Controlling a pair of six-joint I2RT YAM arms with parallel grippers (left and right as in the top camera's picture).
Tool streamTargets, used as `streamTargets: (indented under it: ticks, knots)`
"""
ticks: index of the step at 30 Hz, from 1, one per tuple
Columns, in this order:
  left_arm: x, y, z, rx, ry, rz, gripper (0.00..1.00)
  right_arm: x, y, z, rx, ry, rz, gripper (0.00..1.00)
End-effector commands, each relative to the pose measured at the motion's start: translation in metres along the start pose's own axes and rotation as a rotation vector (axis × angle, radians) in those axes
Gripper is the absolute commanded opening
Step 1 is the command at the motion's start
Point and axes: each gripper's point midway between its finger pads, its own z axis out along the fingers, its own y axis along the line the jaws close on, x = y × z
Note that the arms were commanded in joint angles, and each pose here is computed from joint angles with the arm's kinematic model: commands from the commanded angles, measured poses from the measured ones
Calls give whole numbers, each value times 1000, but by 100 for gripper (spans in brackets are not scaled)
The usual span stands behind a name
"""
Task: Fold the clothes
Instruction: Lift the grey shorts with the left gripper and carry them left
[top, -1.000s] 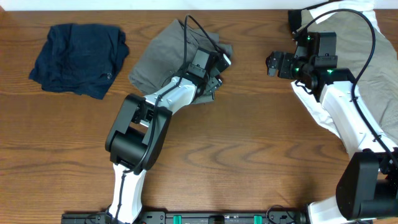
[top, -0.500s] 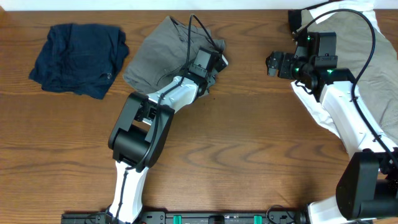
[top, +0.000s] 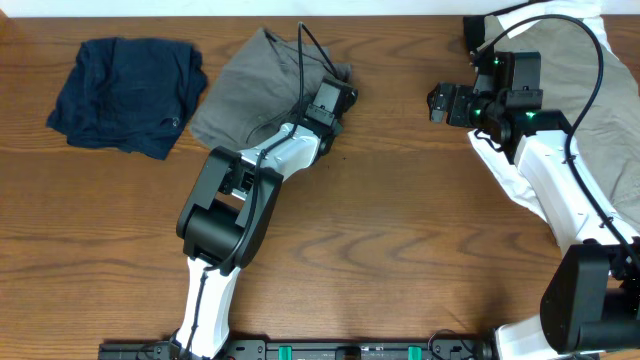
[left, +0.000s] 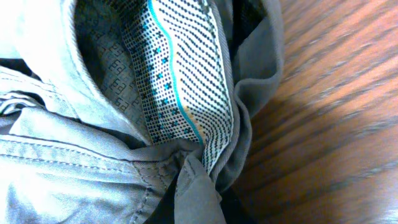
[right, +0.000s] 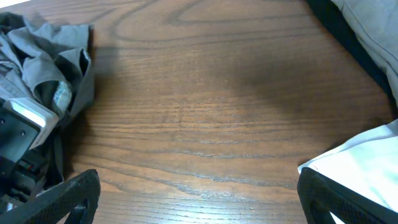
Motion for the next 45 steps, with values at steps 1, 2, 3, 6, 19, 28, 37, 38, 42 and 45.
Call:
streamTargets:
  ticks: [1, 2, 3, 6, 19, 28, 37, 38, 42, 45]
  knots:
    - [50, -9, 21, -21, 149, -35, 6, 1, -1, 0, -5, 3, -5, 99]
    - [50, -8, 20, -20, 153, -42, 6, 1, -1, 0, -5, 3, -5, 99]
    - [47, -7, 17, -20, 155, -57, 6, 1, -1, 0, -5, 3, -5, 99]
    - [39, 1, 8, -24, 152, -103, 6, 1, -1, 0, -5, 3, -5, 99]
    - [-8, 42, -73, 12, 37, -297, 6, 1, -1, 0, -5, 3, -5, 99]
    - [-31, 78, -126, -17, -72, -353, 6, 1, -2, 0, -4, 6, -4, 99]
    - [-26, 106, -136, -47, -85, -437, 6, 3, -2, 0, -3, 12, -3, 99]
    - [-25, 106, -136, -44, -84, -438, 6, 3, -2, 0, -2, 15, -2, 99]
    - [-34, 112, -138, -37, -124, -457, 6, 5, -2, 0, -1, 20, -1, 99]
    - [-49, 126, -147, -54, -176, -485, 6, 5, -2, 0, -1, 21, -1, 99]
